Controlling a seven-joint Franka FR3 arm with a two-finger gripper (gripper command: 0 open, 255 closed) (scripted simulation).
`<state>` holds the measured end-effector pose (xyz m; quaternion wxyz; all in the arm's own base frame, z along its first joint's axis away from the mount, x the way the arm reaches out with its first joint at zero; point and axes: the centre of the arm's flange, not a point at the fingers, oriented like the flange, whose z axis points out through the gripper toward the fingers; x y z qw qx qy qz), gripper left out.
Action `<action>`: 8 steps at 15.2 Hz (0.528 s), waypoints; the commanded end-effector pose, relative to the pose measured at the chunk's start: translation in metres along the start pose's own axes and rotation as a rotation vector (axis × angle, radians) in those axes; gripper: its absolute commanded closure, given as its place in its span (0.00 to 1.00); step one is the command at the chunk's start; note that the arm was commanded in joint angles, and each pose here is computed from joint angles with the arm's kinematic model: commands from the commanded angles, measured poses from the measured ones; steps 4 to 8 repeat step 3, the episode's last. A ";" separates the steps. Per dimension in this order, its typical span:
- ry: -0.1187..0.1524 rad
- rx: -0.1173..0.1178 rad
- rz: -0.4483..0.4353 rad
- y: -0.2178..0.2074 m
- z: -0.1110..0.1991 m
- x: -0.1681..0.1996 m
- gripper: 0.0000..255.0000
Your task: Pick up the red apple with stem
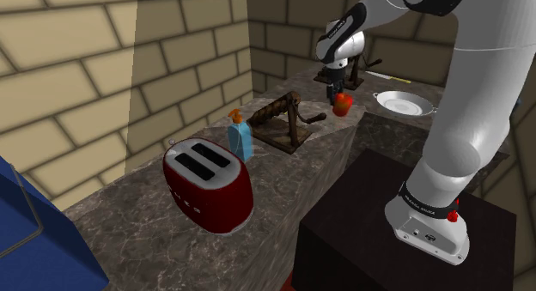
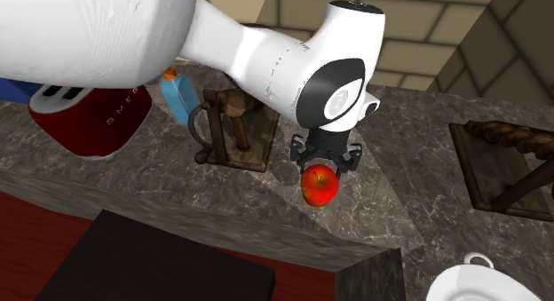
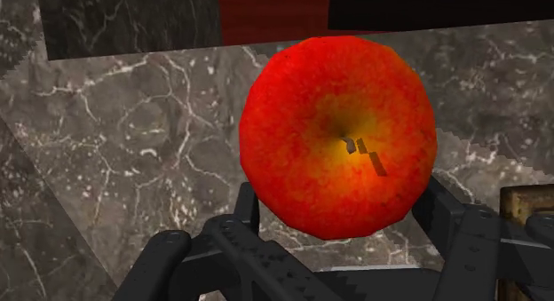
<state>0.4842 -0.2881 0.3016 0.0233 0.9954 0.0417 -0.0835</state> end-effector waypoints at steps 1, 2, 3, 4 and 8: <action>0.000 0.000 0.000 0.001 -0.010 -0.001 1.00; 0.000 0.000 0.000 0.001 -0.011 -0.001 1.00; 0.000 0.000 0.000 0.001 -0.011 -0.001 1.00; 0.000 0.000 0.000 0.001 -0.011 -0.001 1.00; 0.000 0.000 0.000 0.001 -0.011 -0.001 1.00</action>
